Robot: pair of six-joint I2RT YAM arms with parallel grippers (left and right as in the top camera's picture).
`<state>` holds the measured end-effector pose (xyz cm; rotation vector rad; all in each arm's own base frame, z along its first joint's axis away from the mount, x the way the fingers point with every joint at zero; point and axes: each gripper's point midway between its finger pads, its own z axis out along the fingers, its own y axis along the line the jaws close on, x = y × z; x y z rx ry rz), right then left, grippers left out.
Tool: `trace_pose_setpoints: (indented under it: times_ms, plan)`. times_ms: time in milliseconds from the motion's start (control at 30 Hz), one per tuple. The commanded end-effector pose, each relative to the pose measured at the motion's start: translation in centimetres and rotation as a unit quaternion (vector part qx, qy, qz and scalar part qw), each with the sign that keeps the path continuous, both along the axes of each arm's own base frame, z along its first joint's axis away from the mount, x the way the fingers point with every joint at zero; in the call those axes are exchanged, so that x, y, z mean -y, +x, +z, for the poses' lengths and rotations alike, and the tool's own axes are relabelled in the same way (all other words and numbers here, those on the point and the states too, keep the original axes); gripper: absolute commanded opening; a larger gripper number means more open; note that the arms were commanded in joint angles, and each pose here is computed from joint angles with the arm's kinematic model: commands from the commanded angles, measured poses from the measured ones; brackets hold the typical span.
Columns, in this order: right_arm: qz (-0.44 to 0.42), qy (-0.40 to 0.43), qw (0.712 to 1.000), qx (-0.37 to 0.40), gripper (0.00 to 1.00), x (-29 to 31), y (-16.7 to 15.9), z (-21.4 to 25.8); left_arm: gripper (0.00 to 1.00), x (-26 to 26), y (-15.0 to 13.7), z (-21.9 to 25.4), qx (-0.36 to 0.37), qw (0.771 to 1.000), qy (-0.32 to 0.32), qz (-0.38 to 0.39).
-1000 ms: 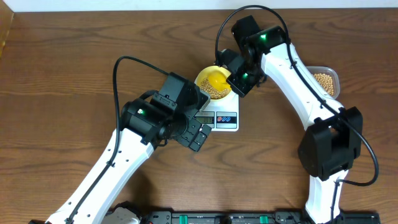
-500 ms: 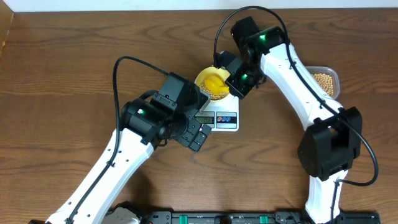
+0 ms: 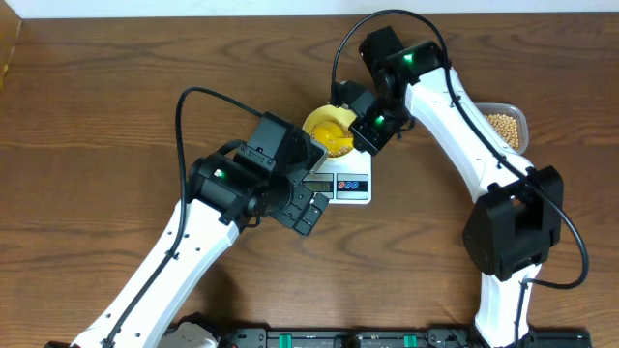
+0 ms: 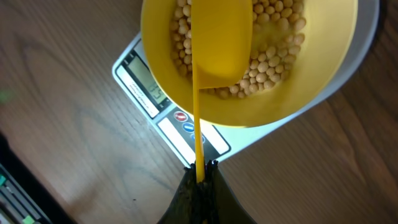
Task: Scoop item into bowl and weigh 50g on scale
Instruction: 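Tilt the yellow scoop over the bowl to pour soybeans in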
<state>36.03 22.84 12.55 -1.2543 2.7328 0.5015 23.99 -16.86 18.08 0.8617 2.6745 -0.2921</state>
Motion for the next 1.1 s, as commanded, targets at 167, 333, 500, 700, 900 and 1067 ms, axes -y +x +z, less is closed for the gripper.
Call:
trace_pose_setpoints:
  times_ms: [167,333,500,700,900,1067]
  plan:
    - [0.002,0.019,1.000,-0.018,0.01,-0.9,-0.5,-0.2,0.98,0.1,0.1,0.6,0.009,1.000,-0.004,-0.001]
    - [-0.003,0.033,0.999,-0.026,0.01,-1.2,-0.6,0.0,0.98,0.1,0.1,0.6,0.009,1.000,-0.003,-0.001]
    - [-0.014,0.044,0.998,-0.034,0.01,-1.1,-0.6,0.2,0.98,0.1,0.1,0.6,0.009,1.000,-0.004,-0.001]
    - [-0.031,0.048,0.998,-0.035,0.01,-0.7,0.0,0.3,0.98,0.1,0.1,0.6,0.009,1.000,-0.004,-0.001]
    - [-0.056,0.067,0.995,-0.044,0.01,-0.4,0.5,0.6,0.98,0.1,0.1,0.6,0.009,1.000,-0.003,-0.001]
    - [-0.083,0.087,0.991,-0.052,0.01,0.0,1.2,1.0,0.98,0.1,0.1,0.6,0.009,1.000,-0.004,-0.001]
